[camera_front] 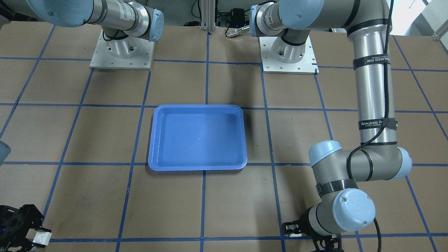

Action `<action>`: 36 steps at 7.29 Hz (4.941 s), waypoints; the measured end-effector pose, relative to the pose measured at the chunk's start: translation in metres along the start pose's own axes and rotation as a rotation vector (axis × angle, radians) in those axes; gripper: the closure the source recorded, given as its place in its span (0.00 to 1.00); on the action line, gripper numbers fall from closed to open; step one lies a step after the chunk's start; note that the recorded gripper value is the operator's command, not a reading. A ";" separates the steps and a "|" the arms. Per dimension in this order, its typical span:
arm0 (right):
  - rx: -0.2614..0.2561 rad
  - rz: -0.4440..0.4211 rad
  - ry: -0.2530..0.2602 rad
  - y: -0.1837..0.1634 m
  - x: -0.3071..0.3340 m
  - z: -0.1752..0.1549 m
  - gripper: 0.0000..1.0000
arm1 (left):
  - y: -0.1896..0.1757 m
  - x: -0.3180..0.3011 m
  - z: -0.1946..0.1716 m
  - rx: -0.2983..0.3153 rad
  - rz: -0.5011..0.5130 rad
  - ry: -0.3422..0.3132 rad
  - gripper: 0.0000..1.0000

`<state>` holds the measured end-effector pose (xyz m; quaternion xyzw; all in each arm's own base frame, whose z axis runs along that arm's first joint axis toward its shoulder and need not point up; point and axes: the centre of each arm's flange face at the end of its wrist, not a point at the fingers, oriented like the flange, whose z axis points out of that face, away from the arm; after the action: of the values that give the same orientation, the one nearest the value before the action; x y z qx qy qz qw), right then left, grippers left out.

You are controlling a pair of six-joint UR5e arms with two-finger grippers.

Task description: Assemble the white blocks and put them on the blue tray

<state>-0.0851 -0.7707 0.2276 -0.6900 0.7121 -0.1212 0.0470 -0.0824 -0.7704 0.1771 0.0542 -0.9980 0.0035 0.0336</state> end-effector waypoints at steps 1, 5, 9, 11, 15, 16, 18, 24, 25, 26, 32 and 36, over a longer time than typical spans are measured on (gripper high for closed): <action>0.005 -0.019 -0.029 -0.040 -0.013 -0.015 1.00 | 0.000 0.000 -0.002 0.002 0.000 0.000 1.00; 0.032 -0.066 -0.134 -0.162 -0.141 -0.040 1.00 | 0.036 0.046 -0.058 -0.048 0.049 0.013 1.00; 0.026 -0.063 -0.090 -0.196 -0.256 -0.041 1.00 | 0.140 0.126 -0.080 -0.138 0.053 0.054 1.00; 0.020 -0.040 -0.055 -0.193 -0.281 -0.023 1.00 | 0.197 0.174 -0.069 -0.178 0.061 0.041 1.00; 0.029 -0.021 -0.044 -0.191 -0.299 -0.007 1.00 | 0.273 0.224 -0.017 -0.194 0.081 0.041 1.00; 0.045 -0.019 -0.042 -0.193 -0.300 -0.007 1.00 | 0.282 0.232 -0.011 -0.205 0.083 0.051 1.00; 0.062 -0.014 -0.039 -0.195 -0.300 -0.007 1.00 | 0.292 0.238 -0.002 -0.225 0.080 0.054 1.00; 0.087 -0.011 -0.037 -0.198 -0.299 -0.008 1.00 | 0.303 0.238 0.013 -0.263 0.076 0.054 0.23; 0.089 -0.008 -0.040 -0.201 -0.299 -0.006 1.00 | 0.304 0.240 0.012 -0.263 0.077 0.055 0.08; 0.092 -0.020 -0.038 -0.209 -0.298 -0.003 1.00 | 0.304 0.241 0.007 -0.255 0.074 0.057 0.00; 0.119 0.021 0.023 -0.287 -0.304 0.057 1.00 | 0.245 0.151 -0.041 -0.218 0.000 0.092 0.44; 0.180 0.091 0.031 -0.314 -0.316 0.078 1.00 | 0.246 0.141 -0.041 -0.264 -0.005 0.171 1.00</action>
<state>0.2520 -0.4712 0.1951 -0.6478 0.7296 -0.1931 0.1034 -0.2465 -0.5404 0.2266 0.0513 -0.9831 -0.1234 0.1252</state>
